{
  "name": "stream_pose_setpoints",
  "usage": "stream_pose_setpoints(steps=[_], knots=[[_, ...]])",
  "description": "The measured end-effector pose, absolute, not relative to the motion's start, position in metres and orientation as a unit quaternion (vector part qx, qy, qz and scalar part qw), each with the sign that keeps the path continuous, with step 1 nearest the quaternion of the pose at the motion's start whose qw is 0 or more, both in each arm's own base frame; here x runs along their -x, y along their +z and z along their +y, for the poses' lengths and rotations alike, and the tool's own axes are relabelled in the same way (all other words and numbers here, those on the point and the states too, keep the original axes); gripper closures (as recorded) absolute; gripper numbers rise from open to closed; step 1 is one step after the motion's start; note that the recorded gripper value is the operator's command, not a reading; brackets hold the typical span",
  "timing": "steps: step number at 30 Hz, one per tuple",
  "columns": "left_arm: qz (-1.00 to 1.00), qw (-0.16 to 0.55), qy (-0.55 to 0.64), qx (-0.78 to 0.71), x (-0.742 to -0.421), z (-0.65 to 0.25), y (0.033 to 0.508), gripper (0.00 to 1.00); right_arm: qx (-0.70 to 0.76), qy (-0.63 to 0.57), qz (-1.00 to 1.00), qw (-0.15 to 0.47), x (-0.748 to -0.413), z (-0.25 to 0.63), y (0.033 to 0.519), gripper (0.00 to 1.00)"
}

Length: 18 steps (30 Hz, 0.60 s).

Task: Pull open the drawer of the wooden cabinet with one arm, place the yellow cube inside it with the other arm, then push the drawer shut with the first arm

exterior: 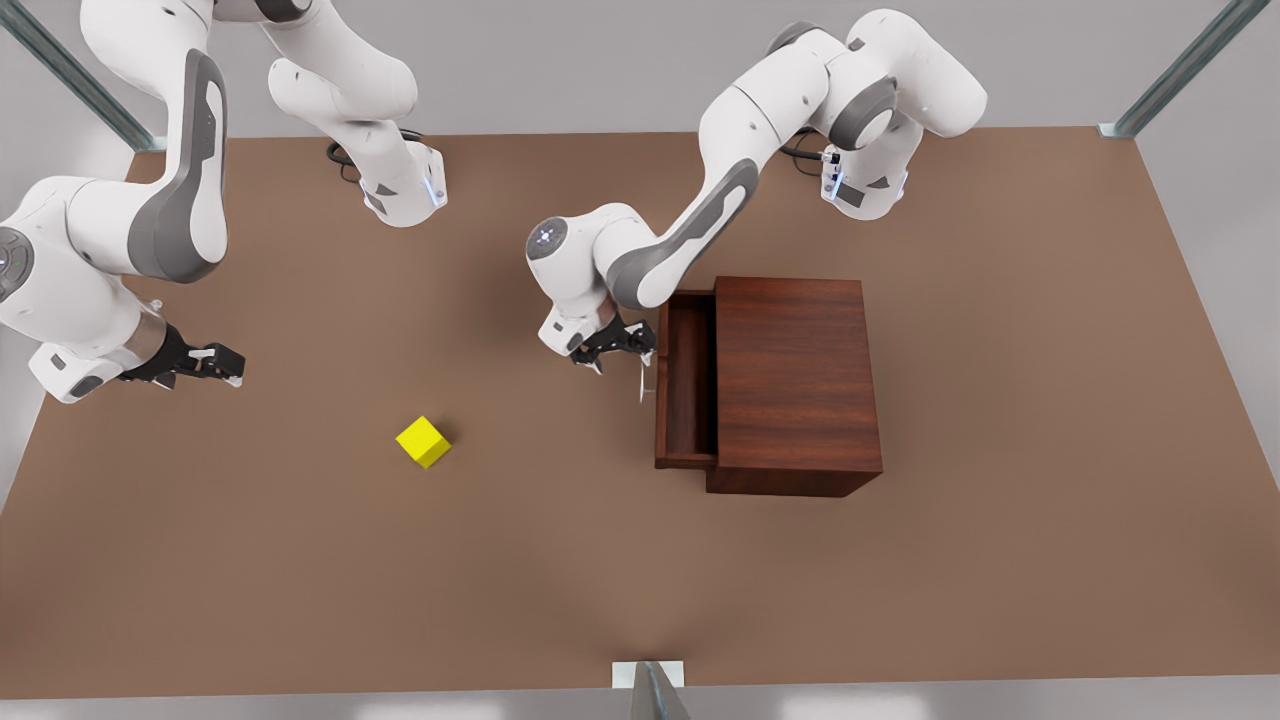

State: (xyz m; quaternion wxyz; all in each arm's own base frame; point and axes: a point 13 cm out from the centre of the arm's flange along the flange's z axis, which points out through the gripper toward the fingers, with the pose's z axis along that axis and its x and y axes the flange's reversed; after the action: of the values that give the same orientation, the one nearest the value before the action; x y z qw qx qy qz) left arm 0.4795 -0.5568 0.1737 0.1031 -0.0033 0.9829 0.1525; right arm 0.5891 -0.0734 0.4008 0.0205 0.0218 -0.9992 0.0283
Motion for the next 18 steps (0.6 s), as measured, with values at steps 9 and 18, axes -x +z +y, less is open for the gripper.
stream_pose_setpoints(steps=[9, 18], knots=[[0.983, 0.108, 0.147, -0.005, -0.482, -0.568, 0.169, 0.00, -0.021, 0.028, -0.999, 0.020, -0.589, -0.074, 0.401, 0.00], [0.983, 0.112, 0.144, -0.017, -0.474, -0.580, 0.171, 0.00, -0.021, 0.028, -0.999, 0.019, -0.590, -0.074, 0.403, 0.00]])
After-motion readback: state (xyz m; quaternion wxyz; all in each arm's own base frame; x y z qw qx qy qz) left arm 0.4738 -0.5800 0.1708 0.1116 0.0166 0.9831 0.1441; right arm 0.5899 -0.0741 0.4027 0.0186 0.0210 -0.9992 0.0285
